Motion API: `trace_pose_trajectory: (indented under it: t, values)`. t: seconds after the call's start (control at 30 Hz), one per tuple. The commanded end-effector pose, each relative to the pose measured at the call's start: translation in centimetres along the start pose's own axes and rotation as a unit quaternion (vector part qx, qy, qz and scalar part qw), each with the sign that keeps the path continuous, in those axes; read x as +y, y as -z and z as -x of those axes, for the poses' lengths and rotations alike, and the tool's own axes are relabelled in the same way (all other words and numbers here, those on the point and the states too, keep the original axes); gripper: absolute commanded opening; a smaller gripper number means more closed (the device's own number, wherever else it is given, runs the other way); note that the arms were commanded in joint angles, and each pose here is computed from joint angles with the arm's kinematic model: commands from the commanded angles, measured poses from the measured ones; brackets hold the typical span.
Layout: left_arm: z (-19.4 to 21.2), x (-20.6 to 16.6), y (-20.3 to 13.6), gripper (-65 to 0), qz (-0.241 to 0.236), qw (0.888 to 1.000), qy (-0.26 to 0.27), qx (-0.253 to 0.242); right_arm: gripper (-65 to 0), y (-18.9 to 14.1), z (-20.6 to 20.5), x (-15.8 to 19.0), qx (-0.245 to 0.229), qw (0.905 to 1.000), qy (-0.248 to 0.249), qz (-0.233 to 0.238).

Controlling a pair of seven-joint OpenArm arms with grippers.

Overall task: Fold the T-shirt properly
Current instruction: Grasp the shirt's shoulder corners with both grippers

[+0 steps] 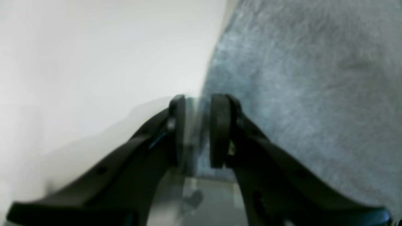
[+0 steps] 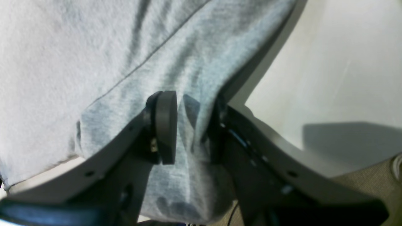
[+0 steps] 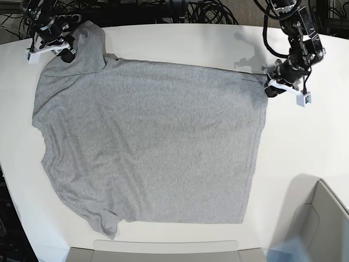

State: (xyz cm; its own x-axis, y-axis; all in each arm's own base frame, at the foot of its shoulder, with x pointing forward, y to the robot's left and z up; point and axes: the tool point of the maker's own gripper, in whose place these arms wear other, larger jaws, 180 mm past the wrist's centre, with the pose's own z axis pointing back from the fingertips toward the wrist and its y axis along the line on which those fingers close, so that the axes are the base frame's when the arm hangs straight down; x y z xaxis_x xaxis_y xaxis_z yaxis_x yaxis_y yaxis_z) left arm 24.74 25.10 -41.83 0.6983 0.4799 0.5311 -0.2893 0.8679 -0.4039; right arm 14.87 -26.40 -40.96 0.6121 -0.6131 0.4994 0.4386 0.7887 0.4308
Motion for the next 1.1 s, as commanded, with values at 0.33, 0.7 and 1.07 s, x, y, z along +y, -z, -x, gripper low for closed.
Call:
trace_pose_trajectory:
  t: [0.33, 0.7, 1.07]
  values:
    - [1.6, -2.1, 1.1, -50.1, 0.056, 0.995, 0.072, 0.029, -48.0, -0.4, -0.1, -0.4, 0.004, 0.9999, -0.010, 0.008]
    - [3.2, -1.5, 1.2, -53.6, 0.055, 0.995, 0.066, 0.047, -51.0, -0.4, -0.1, 0.6, 0.005, 0.9988, -0.043, -0.021]
    - [2.5, -1.7, 0.0, -65.0, 0.052, 0.995, 0.084, 0.034, -65.0, -0.9, -1.5, 0.1, -0.003, 0.9976, -0.067, -0.013]
